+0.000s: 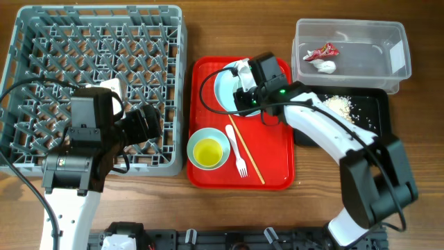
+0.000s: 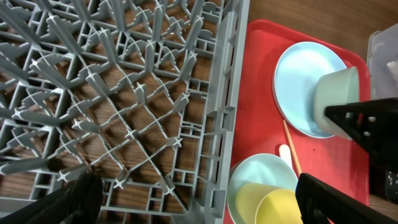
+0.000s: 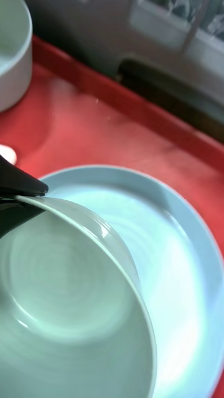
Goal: Sort waste into correct bins and load items into the dishwasher rack
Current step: 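Carry the emptied green bowl back and set it on the plate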
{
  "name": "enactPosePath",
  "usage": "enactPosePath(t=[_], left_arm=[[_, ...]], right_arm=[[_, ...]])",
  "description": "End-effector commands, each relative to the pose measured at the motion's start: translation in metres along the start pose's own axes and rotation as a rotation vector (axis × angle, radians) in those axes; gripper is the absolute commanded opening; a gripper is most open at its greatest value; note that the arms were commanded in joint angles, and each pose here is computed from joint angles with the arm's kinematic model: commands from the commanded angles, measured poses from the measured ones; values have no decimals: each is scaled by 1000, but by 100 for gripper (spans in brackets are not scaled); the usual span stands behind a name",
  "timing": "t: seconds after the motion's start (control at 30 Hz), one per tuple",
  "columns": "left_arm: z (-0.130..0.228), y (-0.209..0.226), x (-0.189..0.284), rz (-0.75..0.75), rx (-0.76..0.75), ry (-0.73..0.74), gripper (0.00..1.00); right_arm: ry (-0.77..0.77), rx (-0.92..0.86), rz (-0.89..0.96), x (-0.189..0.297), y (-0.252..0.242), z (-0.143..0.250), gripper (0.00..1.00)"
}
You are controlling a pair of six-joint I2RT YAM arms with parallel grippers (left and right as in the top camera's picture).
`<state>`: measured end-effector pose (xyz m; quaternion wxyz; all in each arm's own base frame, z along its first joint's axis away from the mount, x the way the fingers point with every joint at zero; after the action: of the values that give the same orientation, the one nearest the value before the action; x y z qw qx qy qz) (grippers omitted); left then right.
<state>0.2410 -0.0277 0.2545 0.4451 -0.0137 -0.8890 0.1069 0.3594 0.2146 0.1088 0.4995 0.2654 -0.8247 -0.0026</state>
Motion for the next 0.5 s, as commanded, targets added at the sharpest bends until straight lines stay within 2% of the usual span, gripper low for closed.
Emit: enactPosePath(t=[0.0,0.1,0.17,0.3,0.47], left_arm=[[-6,1,4,-12,14,-22,100],[-6,1,4,-12,14,-22,100],[-6,1,4,-12,14,-22,100],[-6,1,4,-12,14,-22,100],[-6,1,4,-12,14,-22,100]], right_arm=[[1,11,10,-7,0,-3,4],[-3,9,6,-6,1,-3,26],[-7,9,-11,-1,4,-5,32],[-35,-15,-38,19,13,-15,36],[-45,-5,-136,71,40,-34,40]])
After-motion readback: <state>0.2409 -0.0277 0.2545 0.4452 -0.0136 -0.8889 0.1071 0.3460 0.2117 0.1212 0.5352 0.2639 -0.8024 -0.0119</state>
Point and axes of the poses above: each gripper's point midway between its finger pads, its own x axis back along the fingers, its own y axis along the line the jaws close on, z = x × y, the point moved 5 cm from there along x, back along the fingers, and after that the axes turned 5 degrees about -x, right-handed, at the moved point
